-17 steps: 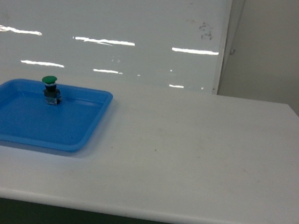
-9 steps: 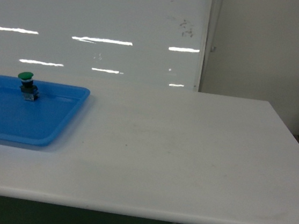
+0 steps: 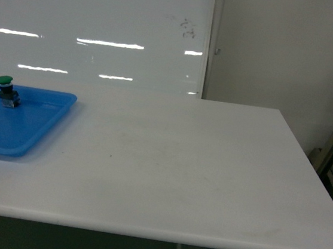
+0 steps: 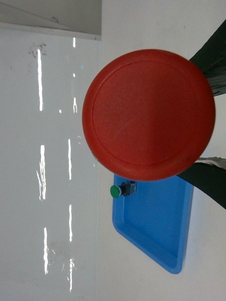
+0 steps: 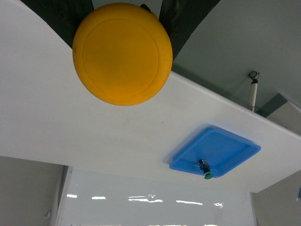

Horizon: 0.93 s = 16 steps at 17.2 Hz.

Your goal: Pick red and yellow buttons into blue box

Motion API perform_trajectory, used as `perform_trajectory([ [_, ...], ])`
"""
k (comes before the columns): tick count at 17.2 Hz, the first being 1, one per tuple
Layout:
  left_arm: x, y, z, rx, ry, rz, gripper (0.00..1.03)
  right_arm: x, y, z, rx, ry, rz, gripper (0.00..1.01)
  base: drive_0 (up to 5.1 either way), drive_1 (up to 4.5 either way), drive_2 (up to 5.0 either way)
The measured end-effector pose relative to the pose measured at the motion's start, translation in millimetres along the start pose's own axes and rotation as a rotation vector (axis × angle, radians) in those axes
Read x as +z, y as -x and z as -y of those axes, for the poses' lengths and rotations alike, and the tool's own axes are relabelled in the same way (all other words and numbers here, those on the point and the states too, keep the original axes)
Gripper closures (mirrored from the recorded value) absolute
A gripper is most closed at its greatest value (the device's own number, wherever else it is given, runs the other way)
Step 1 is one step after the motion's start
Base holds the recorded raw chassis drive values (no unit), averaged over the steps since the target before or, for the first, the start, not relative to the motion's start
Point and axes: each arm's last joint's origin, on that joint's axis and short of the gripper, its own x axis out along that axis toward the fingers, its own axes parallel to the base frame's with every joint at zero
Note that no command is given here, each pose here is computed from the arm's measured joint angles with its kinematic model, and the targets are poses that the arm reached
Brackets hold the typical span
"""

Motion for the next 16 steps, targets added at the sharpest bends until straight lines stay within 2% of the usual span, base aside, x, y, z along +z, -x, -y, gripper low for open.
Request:
perform_trajectory([
  [16,0.2,0.1,0.0,-0.001,0.0,0.002,0.79,0.1,0.0,0.1,-0.001,0.002,0.001,0.72,5.0,-2.36,-2.4],
])
